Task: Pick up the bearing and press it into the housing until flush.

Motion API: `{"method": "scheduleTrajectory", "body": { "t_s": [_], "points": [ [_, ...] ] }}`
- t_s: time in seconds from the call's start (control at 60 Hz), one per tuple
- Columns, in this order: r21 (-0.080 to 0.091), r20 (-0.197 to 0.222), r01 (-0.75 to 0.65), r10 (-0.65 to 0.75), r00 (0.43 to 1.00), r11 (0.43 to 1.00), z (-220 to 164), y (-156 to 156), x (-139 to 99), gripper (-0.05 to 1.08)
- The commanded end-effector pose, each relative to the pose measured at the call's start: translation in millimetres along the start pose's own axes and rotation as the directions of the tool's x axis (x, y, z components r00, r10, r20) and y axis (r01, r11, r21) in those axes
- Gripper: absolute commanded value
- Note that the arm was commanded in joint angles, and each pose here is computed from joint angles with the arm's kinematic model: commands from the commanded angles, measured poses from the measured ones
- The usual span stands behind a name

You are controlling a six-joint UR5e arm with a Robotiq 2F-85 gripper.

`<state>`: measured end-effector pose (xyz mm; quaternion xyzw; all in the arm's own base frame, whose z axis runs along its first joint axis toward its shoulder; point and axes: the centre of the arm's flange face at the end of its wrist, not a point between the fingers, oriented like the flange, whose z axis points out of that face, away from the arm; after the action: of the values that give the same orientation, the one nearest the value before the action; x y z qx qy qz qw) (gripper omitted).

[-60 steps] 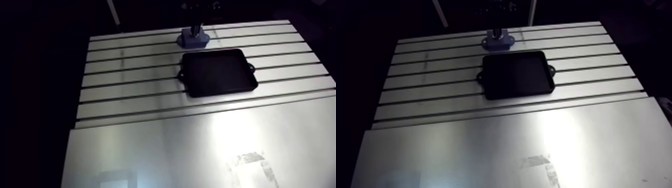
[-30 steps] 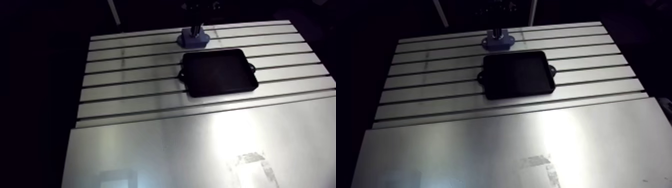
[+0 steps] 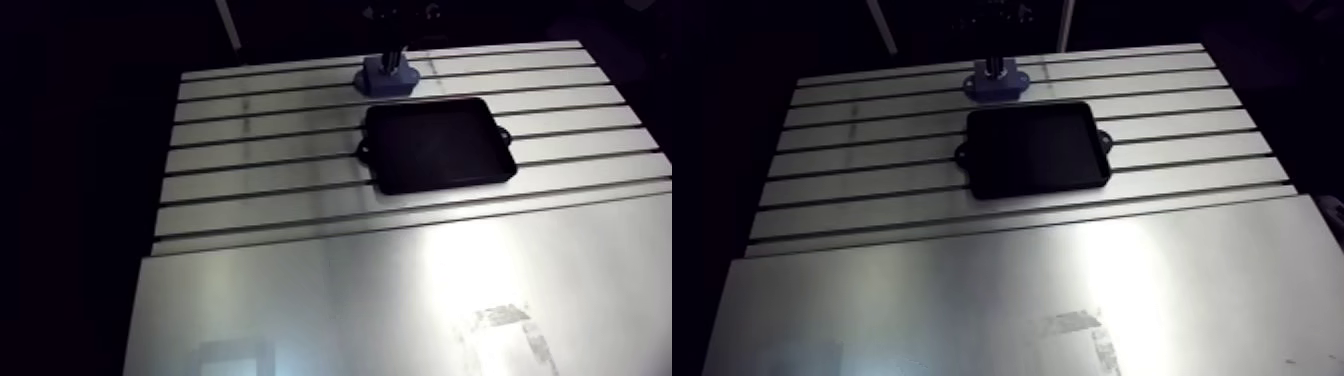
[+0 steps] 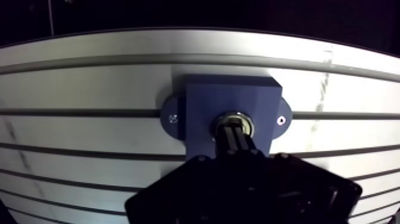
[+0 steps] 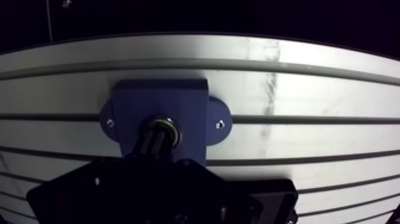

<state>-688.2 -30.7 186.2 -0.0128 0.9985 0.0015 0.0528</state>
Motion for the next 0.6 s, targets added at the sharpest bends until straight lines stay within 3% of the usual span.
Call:
{"method": "scheduleTrajectory", "body": {
  "t_s": [0.017,0.6],
  "points": [
    [-0.001,0.001,0.002,-0.002,1.000,1.000,0.6,-1.0,-0.3,1.08],
    [0.000,0.006,0.001,-0.001,1.000,1.000,3.9,0.2,0.6,1.08]
  ]
}}
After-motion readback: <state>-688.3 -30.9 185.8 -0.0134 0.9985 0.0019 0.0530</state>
